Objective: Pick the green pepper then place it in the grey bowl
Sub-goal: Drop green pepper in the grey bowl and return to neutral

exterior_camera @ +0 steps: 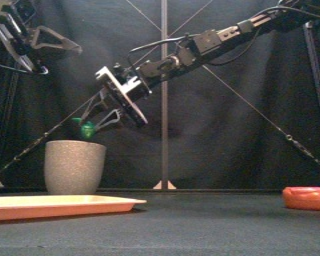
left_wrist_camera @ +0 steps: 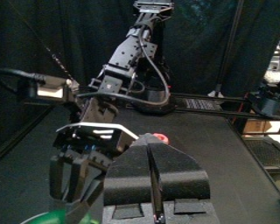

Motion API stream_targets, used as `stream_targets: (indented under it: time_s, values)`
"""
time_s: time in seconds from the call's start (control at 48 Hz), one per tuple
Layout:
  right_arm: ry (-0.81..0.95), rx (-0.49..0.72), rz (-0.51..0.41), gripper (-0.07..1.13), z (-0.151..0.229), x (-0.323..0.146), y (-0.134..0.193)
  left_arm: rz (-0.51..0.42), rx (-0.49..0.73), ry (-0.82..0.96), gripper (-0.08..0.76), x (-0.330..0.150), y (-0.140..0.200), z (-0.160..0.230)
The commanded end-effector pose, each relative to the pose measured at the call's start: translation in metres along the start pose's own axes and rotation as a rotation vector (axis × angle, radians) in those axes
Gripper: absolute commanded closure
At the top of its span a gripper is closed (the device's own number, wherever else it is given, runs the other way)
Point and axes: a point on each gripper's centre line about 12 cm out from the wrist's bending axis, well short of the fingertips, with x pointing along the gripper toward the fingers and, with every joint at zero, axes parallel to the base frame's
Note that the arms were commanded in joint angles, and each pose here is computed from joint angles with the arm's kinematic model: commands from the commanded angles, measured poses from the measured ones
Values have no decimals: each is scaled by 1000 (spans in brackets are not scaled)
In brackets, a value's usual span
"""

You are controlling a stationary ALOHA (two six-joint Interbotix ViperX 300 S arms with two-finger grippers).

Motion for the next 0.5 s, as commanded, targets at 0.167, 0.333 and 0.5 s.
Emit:
stream_targets:
  time_s: [0.167, 0.333, 0.5]
  values:
    - [-69, -55, 24, 259, 29, -6, 14, 2, 4, -25, 550, 2, 0, 8]
    - [-57, -52, 10, 185, 27, -6, 11, 2, 3, -22, 550, 2, 0, 7]
    - [-61, -80, 5, 185, 33, -14, 14, 2, 3, -20, 550, 2, 0, 6]
